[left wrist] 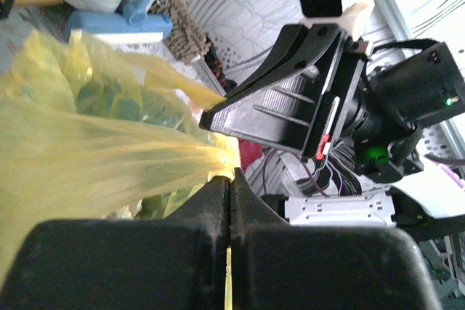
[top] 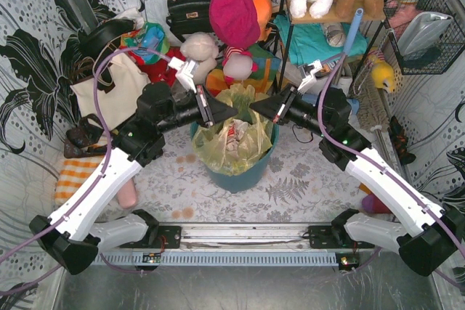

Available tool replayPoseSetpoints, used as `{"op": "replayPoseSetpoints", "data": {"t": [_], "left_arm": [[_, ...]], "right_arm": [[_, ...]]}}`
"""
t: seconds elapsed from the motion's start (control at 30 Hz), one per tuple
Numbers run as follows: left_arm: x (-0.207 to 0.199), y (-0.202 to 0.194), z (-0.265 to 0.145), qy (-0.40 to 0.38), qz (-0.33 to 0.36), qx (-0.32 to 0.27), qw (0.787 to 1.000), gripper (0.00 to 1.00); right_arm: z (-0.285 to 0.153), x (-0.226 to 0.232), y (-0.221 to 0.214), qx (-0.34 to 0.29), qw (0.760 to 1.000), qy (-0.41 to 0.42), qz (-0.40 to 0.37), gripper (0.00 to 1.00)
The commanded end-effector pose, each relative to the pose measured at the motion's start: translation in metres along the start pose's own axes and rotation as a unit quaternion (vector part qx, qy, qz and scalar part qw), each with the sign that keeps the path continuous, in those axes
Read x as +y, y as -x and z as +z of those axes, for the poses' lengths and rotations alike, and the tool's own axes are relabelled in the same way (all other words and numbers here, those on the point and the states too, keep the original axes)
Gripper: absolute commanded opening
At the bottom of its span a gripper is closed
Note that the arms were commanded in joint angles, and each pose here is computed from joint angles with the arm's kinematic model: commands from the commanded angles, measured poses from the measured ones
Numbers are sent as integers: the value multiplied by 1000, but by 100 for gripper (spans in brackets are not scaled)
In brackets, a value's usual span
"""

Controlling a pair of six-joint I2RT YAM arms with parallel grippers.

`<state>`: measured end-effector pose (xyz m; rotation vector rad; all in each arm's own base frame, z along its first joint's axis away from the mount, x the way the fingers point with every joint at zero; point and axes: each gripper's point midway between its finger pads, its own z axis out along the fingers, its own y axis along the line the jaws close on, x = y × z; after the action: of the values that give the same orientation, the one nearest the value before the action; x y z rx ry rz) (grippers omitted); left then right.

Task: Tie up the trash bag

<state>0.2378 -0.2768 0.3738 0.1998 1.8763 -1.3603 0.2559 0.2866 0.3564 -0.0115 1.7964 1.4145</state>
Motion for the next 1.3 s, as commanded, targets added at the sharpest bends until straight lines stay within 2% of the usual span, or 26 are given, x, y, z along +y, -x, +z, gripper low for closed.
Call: {"op": "replayPoseSetpoints", "data": {"t": [0.0, 0.17, 0.37, 0.5, 0.6, 0.8, 1.0, 1.1, 1.27], "left_arm": [[-7, -25, -20, -29, 9, 32, 999, 0], [-7, -45, -32, -44, 11, 58, 997, 0], [-21, -64, -50, -89, 65, 111, 988, 0], [-46, -69, -63, -161, 106, 136, 972, 0], [-52, -67, -66, -175, 138, 132, 966, 0], [-80, -23, -61, -185, 189, 71, 962, 0], [-93, 25, -50, -147, 204, -8, 968, 0], [-86, 42, -44, -111, 203, -39, 972, 0], [-39, 64, -30, 17, 161, -84, 983, 0]], "right_arm": [[-16, 16, -25, 49, 997, 55, -11, 0], [-29, 24, -42, 86, 992, 87, -13, 0], [-46, 38, -59, 142, 982, 120, -19, 0], [-52, 53, -51, 140, 981, 131, -37, 0], [-51, 62, -41, 127, 981, 135, -50, 0], [-39, 72, -11, 71, 988, 122, -70, 0], [-29, 83, 23, 1, 990, 113, -87, 0], [-25, 79, 37, -26, 992, 85, -94, 0], [-21, 29, 48, -56, 994, -48, -75, 0]]}}
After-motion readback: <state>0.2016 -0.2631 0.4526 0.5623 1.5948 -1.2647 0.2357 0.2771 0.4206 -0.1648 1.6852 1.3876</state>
